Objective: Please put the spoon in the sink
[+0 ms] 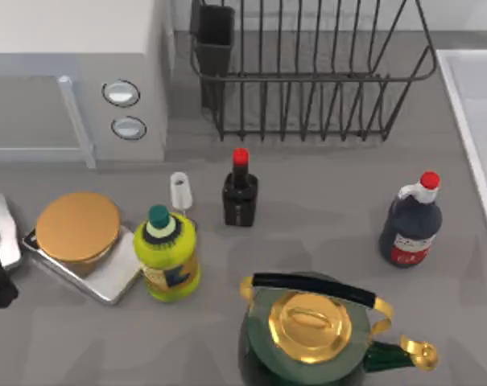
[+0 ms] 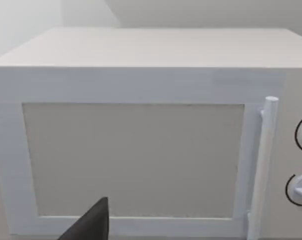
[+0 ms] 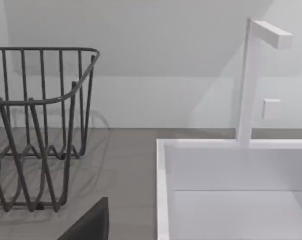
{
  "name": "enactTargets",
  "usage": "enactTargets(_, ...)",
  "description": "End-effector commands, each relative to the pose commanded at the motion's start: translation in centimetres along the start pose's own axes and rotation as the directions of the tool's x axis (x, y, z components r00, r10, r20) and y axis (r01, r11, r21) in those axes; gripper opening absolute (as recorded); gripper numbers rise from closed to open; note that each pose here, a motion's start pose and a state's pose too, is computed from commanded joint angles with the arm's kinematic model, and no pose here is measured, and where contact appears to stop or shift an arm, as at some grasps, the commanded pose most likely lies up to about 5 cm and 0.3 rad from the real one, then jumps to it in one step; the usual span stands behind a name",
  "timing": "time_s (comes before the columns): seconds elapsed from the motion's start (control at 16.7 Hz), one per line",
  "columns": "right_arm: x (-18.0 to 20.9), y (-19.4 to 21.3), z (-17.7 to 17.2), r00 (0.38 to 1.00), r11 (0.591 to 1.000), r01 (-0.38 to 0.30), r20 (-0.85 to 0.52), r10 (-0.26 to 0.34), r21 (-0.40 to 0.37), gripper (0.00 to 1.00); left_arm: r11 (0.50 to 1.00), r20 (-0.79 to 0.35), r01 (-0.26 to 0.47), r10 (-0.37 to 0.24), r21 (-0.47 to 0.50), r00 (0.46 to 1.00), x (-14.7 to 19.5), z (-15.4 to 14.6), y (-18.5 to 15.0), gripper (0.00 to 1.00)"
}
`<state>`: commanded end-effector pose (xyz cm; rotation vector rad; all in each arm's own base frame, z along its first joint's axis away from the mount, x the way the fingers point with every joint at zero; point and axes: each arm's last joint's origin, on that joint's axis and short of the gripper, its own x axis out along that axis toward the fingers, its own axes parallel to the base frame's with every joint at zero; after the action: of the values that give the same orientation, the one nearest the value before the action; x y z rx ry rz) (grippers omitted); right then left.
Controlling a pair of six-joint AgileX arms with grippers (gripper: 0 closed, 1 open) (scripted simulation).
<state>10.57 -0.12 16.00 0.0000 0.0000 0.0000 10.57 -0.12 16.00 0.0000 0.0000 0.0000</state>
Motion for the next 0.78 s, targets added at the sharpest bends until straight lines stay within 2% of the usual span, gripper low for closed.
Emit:
enactTargets(0.24,0.0,-0.1,0.4,0.999,1.0,0.014,-0.038,-0.014,0.01,1.0,1.0,0.0,0.0,0.0,0.0,1.0,0.0,0.0,0.0,1.0)
enactTargets(0.48,0.6,-0.9,2.1,0.965,0.994,0.096,-0.248,-0.079,0.058,1.0,1.0,0.0,0.0,0.0,0.0,1.0,0.0,0.0,0.0,1.0)
enactTargets(0.6,1.4,-1.5,3.0,0.906,0.982,0.166,-0.407,-0.117,0.086,1.0,1.0,0.0,0.0,0.0,0.0,1.0,0.0,0.0,0.0,1.0)
enactTargets(0.78,3.3,-2.8,4.1,0.742,0.947,0.301,-0.652,-0.157,0.115,1.0,1.0,0.0,0.0,0.0,0.0,1.0,0.0,0.0,0.0,1.0)
